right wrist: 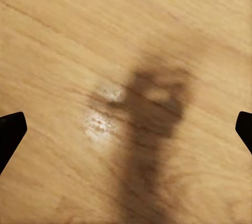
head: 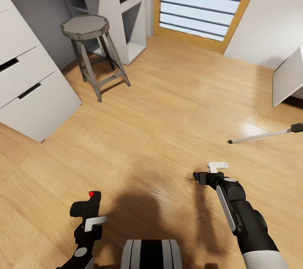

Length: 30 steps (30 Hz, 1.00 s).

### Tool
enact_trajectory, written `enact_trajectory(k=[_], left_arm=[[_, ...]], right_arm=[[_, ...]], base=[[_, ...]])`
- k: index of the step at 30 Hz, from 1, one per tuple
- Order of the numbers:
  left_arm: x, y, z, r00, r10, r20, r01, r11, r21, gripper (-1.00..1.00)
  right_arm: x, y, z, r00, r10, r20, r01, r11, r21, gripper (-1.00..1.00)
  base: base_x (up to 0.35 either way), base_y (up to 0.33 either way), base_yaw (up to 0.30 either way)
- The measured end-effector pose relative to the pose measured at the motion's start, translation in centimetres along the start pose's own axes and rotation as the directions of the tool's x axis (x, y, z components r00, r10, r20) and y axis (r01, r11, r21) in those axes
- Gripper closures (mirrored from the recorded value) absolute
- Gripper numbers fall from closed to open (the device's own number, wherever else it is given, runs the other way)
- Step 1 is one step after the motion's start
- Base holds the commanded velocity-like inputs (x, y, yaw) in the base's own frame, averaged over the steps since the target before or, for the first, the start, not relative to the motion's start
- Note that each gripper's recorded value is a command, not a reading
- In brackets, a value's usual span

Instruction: Attach the digital camera to the camera tripod in the bedroom.

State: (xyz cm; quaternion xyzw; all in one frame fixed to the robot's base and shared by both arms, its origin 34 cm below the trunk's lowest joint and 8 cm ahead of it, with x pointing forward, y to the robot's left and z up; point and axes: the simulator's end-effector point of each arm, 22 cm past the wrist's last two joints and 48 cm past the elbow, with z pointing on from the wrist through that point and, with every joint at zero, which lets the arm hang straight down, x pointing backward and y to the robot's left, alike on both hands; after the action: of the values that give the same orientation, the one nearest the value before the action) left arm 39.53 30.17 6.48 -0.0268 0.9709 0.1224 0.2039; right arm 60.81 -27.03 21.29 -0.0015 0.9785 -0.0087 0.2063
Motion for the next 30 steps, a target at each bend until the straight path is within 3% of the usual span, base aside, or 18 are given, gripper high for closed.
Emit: enact_trajectory(k=[2,3,4,5,6,7,8,21,30], left_arm=[[-0.4,0.0,0.1,1.0,-0.002,0.009,0.002,1.0,-0.001,1.0],[-2.4,0.0,0.2,1.0,-0.008,-0.005,0.008,1.0,-0.014,1.0],[-7.2,-0.6,0.7,0.997,-0.028,0.066,0.028,1.0,-0.005,1.0],[-14.0,-0.8,0.1,0.978,-0.066,0.196,0.067,0.998,0.005,1.0],[-21.0,-0.9,-1.5,0.94,-0.103,0.327,0.1,0.995,0.025,1.0],[-22.9,-0.9,-2.2,0.926,-0.114,0.359,0.11,0.993,0.031,1.0],[-21.0,-1.1,-1.6,0.943,-0.112,0.314,0.109,0.994,0.028,1.0],[-28.1,-1.9,-4.8,0.921,-0.145,0.362,0.132,0.989,0.063,1.0],[-31.4,-5.2,-8.4,0.935,-0.183,0.305,0.15,0.98,0.13,1.0]], right_arm=[[0.0,0.0,0.0,1.0,0.0,0.0,0.0,1.0,0.0,-1.0],[0.0,0.2,0.0,1.0,0.004,0.001,-0.004,1.0,-0.01,-1.0],[0.0,0.2,0.0,1.0,0.004,0.0,-0.004,1.0,-0.011,-1.0],[0.0,0.3,0.0,1.0,0.004,0.0,-0.004,1.0,-0.011,-1.0],[0.0,0.3,0.0,1.0,0.004,0.0,-0.004,1.0,-0.012,-1.0],[0.0,0.3,0.0,1.0,0.004,0.0,-0.004,1.0,-0.012,-1.0],[0.0,0.3,0.0,1.0,0.004,-0.001,-0.004,1.0,-0.012,-1.0],[0.1,0.3,0.0,1.0,0.006,-0.002,-0.006,1.0,-0.015,-1.0],[0.2,0.4,0.0,1.0,0.006,-0.008,-0.006,1.0,-0.017,-1.0]], base=[[0.0,0.0,0.0],[0.0,0.0,0.0],[0.0,0.0,0.0],[0.0,0.0,0.0],[0.0,0.0,0.0],[0.0,0.0,0.0],[0.0,0.0,0.0],[0.0,0.0,0.0],[0.0,0.0,0.0]])
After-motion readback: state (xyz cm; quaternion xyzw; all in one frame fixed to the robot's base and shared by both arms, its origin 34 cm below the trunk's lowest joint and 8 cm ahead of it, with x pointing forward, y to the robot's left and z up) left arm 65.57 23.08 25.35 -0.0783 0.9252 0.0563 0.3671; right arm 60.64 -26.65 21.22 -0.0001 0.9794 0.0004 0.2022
